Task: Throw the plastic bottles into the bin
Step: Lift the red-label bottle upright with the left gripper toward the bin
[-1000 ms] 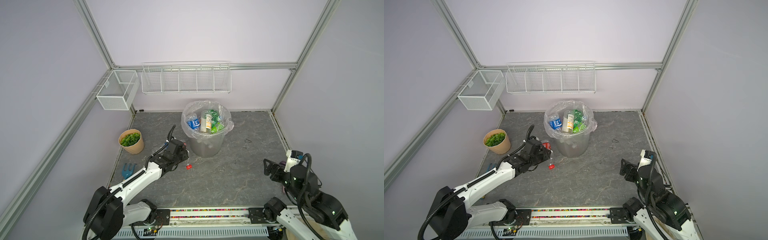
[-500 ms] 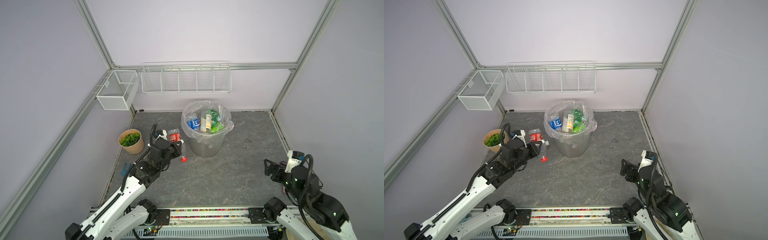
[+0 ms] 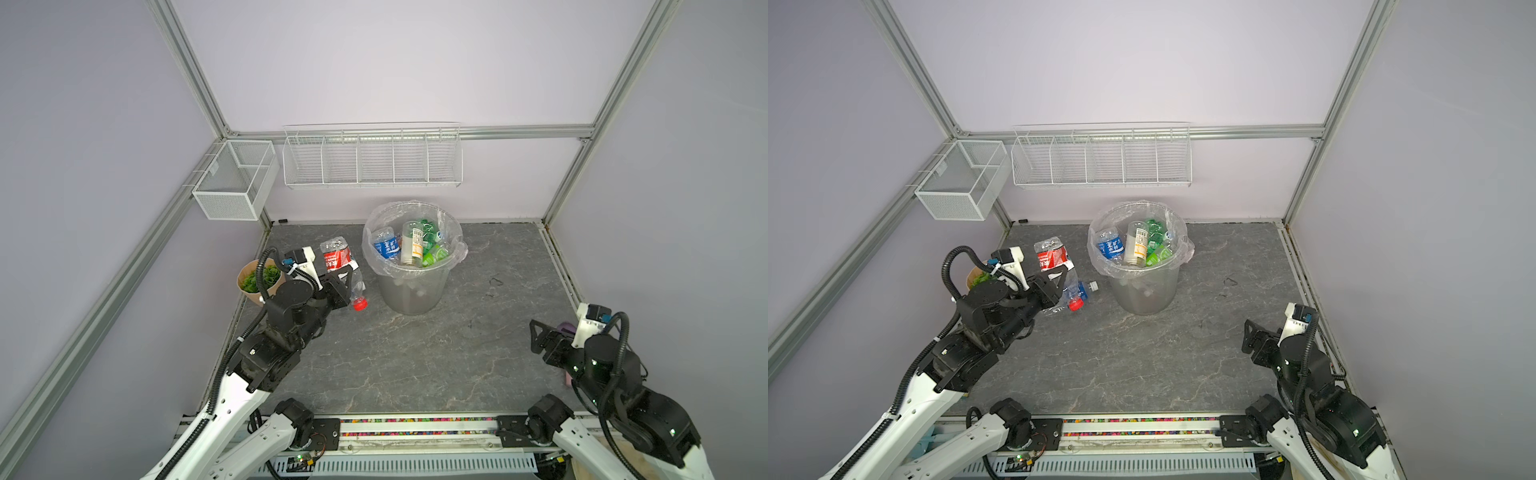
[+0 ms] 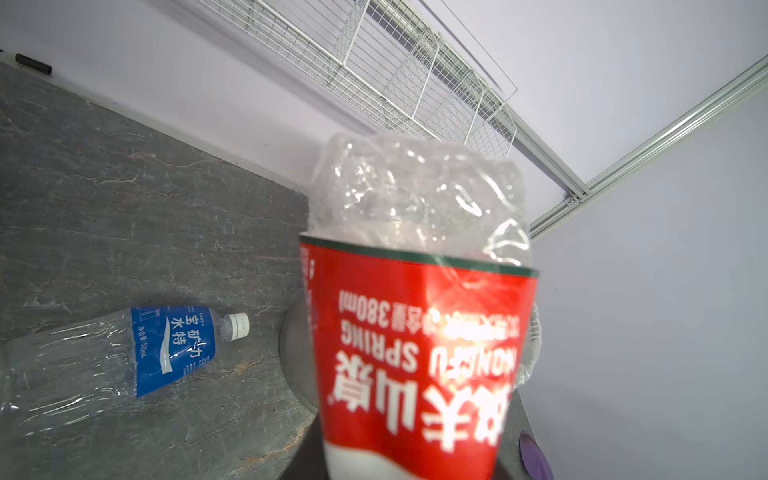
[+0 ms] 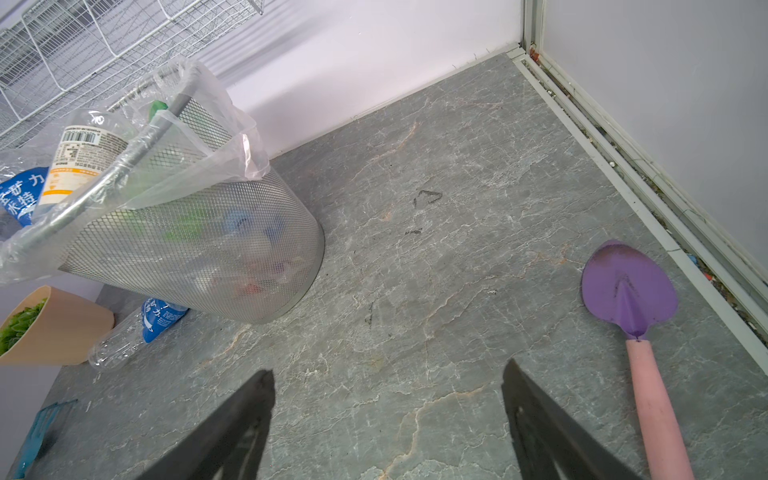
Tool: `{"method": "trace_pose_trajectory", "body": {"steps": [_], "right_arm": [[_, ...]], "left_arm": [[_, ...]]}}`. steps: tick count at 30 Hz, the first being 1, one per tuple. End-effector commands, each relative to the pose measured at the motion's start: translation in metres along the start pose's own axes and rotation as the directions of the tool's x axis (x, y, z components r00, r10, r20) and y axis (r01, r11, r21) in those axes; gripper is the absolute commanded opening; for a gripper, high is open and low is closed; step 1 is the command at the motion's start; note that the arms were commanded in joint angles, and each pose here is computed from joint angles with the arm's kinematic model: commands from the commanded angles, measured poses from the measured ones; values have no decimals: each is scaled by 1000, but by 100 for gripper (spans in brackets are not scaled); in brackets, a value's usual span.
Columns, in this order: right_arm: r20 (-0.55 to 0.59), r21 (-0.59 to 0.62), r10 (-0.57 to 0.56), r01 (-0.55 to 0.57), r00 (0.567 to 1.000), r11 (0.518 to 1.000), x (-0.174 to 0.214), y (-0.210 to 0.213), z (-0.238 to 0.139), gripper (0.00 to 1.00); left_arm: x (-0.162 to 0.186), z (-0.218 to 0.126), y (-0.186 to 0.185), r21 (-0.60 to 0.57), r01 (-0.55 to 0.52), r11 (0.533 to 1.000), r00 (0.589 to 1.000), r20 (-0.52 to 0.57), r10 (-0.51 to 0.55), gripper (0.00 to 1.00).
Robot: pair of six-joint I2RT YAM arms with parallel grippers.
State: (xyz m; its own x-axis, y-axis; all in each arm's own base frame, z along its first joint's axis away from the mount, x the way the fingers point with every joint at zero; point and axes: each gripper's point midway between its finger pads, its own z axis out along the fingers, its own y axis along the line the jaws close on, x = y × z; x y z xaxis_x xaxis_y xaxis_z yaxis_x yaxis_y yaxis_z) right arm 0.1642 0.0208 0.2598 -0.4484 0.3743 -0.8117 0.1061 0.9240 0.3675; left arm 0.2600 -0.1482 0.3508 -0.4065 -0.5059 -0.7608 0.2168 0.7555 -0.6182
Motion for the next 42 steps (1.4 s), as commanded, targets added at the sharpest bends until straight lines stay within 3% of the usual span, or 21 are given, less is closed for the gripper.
{"method": "trace_pose_trajectory", "body": {"steps": [1,16,42], "right_arm": [[-4,4,16,-16,1000,1000,4,-3,0,88],[-1,7,30,-30,1000,1000,5,-6,-2,88],[16,12,35,-35,999,999,0,-6,-2,88]], "left_arm": [[-22,-11,-26,89,-43,995,998,51,39,18],[-62,-18,-94,236,-176,956,976,166,138,18],[-89,-20,-129,298,-218,929,962,227,153,16]]}}
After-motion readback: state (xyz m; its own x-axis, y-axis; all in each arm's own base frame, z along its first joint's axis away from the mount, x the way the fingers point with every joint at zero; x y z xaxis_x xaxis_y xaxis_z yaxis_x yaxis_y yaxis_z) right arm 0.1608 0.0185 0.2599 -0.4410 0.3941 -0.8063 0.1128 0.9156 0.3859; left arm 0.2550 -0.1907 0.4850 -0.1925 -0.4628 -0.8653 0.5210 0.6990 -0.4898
